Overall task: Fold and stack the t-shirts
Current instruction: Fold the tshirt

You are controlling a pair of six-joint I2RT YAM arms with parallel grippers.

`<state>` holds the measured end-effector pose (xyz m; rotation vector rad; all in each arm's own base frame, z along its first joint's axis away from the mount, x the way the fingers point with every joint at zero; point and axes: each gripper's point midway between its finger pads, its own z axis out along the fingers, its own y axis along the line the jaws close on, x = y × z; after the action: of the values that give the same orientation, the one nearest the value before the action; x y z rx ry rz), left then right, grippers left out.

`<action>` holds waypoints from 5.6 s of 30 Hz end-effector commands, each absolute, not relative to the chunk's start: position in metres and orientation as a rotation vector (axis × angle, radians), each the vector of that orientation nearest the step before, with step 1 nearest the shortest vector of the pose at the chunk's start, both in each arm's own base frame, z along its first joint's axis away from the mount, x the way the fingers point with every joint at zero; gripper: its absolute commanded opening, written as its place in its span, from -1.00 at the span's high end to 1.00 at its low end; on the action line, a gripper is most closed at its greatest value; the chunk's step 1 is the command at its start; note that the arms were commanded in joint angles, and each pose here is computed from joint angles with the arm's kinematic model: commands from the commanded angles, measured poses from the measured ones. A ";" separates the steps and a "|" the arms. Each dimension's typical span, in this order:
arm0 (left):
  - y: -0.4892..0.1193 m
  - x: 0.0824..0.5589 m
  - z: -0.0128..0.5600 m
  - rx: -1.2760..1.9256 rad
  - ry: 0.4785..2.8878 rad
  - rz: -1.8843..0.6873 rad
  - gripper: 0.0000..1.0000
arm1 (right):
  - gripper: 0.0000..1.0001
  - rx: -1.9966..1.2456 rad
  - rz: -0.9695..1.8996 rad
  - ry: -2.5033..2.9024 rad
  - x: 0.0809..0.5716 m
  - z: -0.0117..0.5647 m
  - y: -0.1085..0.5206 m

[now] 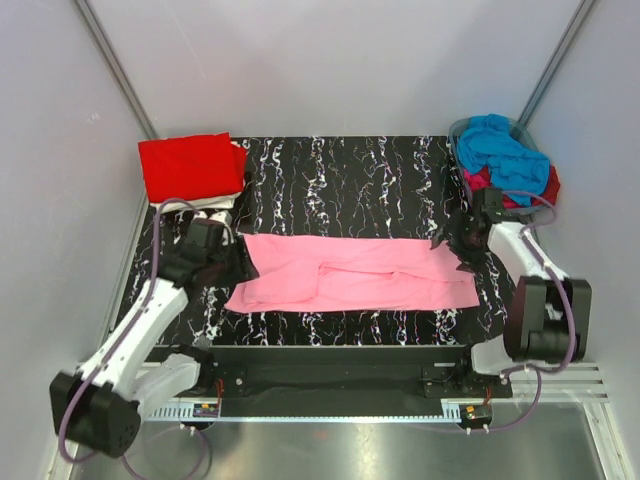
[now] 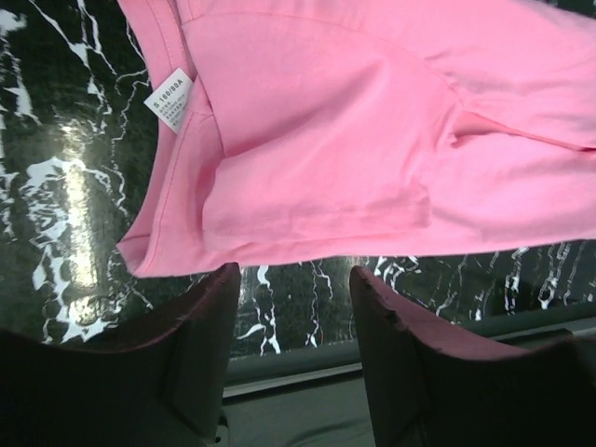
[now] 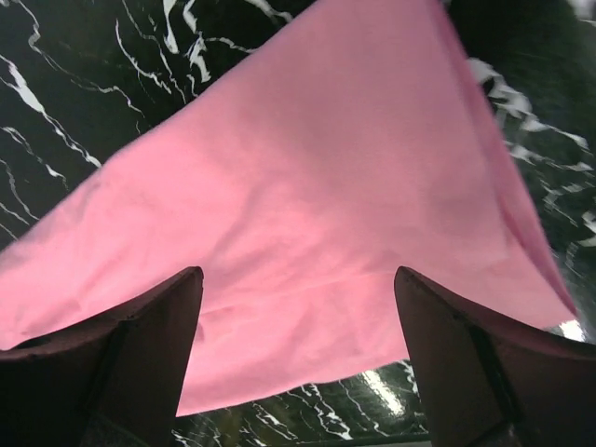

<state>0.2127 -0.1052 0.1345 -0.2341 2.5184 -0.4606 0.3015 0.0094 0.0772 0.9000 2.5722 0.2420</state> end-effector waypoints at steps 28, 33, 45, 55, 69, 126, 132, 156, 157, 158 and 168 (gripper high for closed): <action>-0.352 0.495 0.110 0.419 2.519 -0.636 0.07 | -0.49 -0.397 1.043 2.827 0.109 0.127 0.321; -0.342 0.489 0.212 0.419 2.230 -0.681 -0.62 | -0.87 -0.444 0.820 2.582 0.148 0.193 0.291; -0.216 0.419 0.305 0.138 2.224 -0.452 -0.97 | -0.88 0.076 0.375 2.558 0.294 0.183 0.177; -0.129 0.267 0.250 0.032 2.282 -0.355 -0.97 | -0.77 0.141 -0.002 2.673 0.409 0.131 0.172; -0.128 0.204 0.215 0.175 2.186 -0.532 -0.97 | -0.64 0.098 -0.126 2.827 0.462 0.027 0.196; -0.268 0.118 0.080 -0.022 2.555 -0.912 -0.75 | -0.78 0.570 0.509 2.531 0.228 0.133 0.125; -0.282 0.114 0.051 -0.080 2.570 -0.902 -0.57 | -0.66 0.654 0.431 2.663 0.179 0.074 0.114; -0.306 0.136 0.027 -0.077 2.592 -0.686 -0.26 | 0.14 0.611 0.525 2.808 0.165 0.028 0.144; -0.307 0.137 0.027 -0.075 2.592 -0.686 -0.24 | 0.18 0.611 0.526 2.807 0.166 0.028 0.144; -0.307 0.136 0.026 -0.070 2.595 -0.682 -0.19 | 0.21 0.610 0.528 2.808 0.166 0.027 0.144; -0.320 0.140 0.035 -0.026 2.548 -0.765 0.45 | 0.67 0.608 0.532 2.800 0.165 0.028 0.144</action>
<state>0.1303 -0.3063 0.0235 -0.0475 2.6216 -0.7037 0.1593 0.1359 0.0210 0.6253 2.8295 0.4748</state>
